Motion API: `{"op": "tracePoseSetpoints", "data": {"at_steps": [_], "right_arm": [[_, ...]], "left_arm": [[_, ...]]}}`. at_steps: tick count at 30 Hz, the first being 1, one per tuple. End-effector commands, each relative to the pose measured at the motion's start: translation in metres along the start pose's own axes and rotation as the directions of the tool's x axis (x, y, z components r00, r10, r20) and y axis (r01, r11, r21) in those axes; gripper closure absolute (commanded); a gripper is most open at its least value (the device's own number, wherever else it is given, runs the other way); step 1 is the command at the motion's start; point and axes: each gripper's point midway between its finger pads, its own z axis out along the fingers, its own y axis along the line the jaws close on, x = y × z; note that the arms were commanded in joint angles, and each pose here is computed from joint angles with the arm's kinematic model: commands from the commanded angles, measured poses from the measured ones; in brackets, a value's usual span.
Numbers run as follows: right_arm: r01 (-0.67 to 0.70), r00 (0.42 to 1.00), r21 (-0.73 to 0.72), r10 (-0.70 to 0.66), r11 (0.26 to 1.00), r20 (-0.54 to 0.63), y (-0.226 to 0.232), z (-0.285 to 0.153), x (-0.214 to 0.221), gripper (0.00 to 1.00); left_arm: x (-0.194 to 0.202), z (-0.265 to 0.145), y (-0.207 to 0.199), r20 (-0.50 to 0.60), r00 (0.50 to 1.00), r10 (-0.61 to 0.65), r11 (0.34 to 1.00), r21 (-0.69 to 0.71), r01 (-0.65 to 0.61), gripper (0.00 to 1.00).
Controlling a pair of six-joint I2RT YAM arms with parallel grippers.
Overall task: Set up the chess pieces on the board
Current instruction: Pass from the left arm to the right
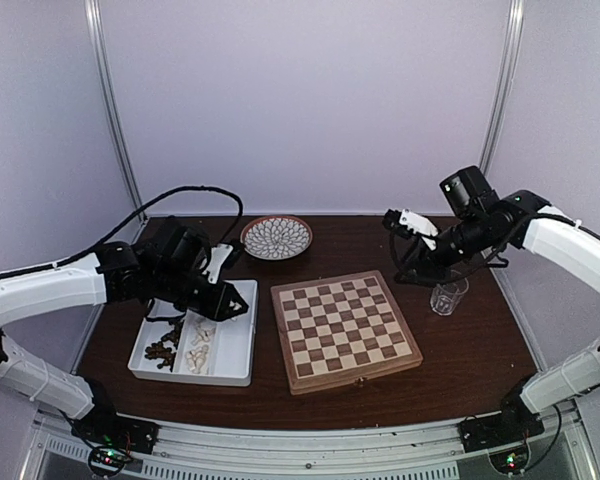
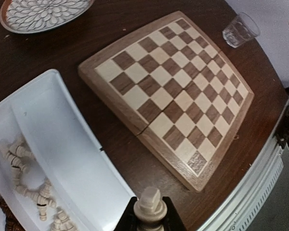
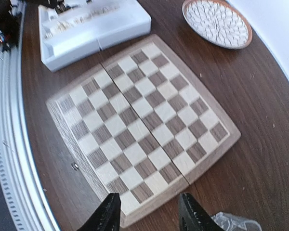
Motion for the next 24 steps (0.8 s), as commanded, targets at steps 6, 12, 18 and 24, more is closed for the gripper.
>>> {"op": "tracePoseSetpoints", "data": {"at_steps": [6, 12, 18, 24], "right_arm": [[-0.196, 0.956, -0.412, 0.267, 0.890, 0.123, 0.038, 0.001, -0.090, 0.55], [-0.207, 0.938, -0.599, 0.331, 0.774, 0.104, 0.070, -0.001, -0.117, 0.52], [-0.207, 0.931, -0.685, 0.356, 0.699, 0.082, 0.094, -0.001, -0.129, 0.50], [-0.203, 0.936, -0.721, 0.347, 0.662, 0.054, 0.111, 0.007, -0.134, 0.53]], "left_arm": [[-0.026, -0.011, -0.128, 0.145, 0.945, 0.292, 0.861, 0.391, -0.326, 0.93], [-0.030, -0.013, -0.162, 0.167, 0.929, 0.329, 0.806, 0.464, -0.368, 0.91], [-0.031, -0.016, -0.176, 0.169, 0.928, 0.333, 0.776, 0.510, -0.372, 0.90], [-0.032, -0.016, -0.186, 0.172, 0.926, 0.335, 0.762, 0.529, -0.374, 0.90]]}}
